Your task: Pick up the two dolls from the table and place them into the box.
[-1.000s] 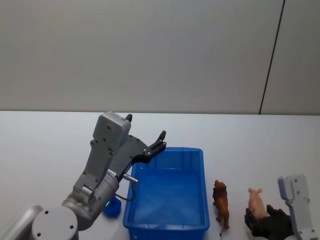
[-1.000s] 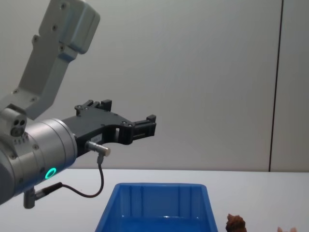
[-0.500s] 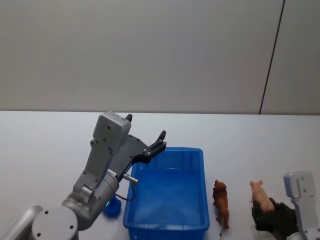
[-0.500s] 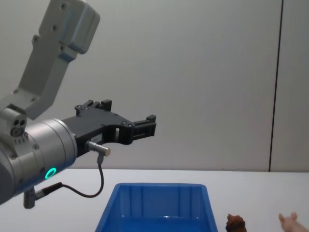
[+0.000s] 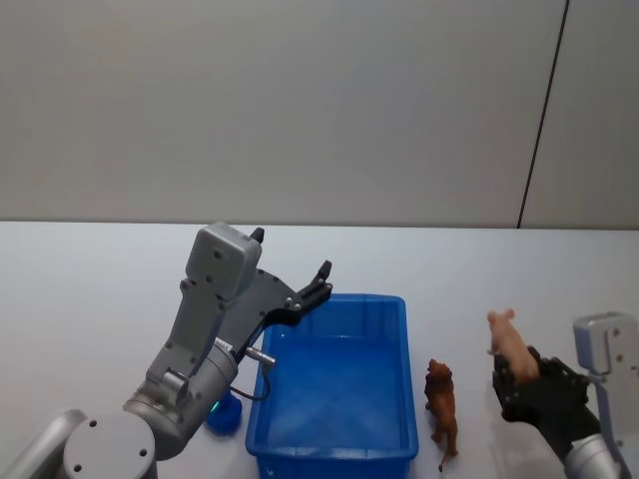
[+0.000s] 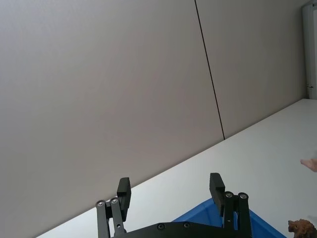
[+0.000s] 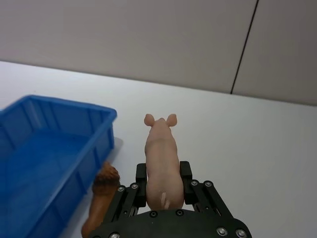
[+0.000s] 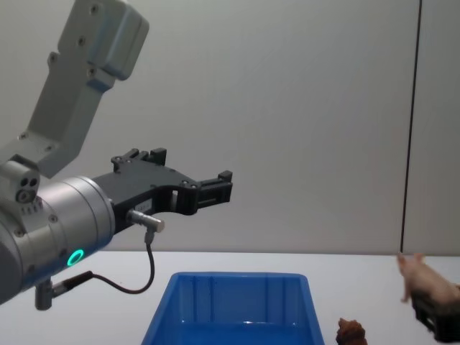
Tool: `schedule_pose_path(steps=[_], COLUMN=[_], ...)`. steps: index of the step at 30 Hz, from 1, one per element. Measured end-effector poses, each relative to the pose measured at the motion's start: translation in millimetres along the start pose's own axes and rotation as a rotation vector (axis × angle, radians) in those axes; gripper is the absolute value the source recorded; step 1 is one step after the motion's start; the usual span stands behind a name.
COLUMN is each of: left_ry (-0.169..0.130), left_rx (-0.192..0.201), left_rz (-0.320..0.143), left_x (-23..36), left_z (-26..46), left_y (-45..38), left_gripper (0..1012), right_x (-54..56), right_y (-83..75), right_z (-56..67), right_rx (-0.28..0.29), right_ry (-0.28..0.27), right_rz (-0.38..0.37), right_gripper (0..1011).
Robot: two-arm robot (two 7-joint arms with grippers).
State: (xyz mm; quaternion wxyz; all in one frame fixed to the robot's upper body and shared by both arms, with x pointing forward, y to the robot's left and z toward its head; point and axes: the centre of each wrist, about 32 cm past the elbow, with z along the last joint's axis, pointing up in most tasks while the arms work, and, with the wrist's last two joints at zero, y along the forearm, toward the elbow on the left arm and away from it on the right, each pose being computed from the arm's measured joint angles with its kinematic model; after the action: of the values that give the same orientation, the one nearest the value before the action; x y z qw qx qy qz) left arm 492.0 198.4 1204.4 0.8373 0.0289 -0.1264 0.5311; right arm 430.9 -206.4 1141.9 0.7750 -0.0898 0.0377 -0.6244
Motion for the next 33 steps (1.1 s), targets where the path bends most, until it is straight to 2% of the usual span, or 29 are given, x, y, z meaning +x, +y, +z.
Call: schedule_pose_path(steps=[7, 16, 24, 33], left_ry=[0.0, 0.0, 0.0, 0.0], left_rx=[0.0, 0.0, 0.0, 0.0], left_rz=[0.0, 0.0, 0.0, 0.0], left_x=[0.0, 0.0, 0.0, 0.0], left_z=[0.0, 0.0, 0.0, 0.0], left_y=[0.0, 0.0, 0.0, 0.0], left_gripper=[1001, 1001, 1001, 1001], right_x=[-2.4, -9.2, -19.5, -38.7], right_y=[3.5, 12.3, 26.8, 54.4], right_z=[10.8, 20.9, 27.3, 32.3], right_rx=[0.075, 0.125, 0.137, 0.095], right_ry=[-0.004, -0.006, -0.003, 0.016], right_rz=[0.086, 0.207, 0.32, 0.457], right_gripper=[381, 381, 381, 397])
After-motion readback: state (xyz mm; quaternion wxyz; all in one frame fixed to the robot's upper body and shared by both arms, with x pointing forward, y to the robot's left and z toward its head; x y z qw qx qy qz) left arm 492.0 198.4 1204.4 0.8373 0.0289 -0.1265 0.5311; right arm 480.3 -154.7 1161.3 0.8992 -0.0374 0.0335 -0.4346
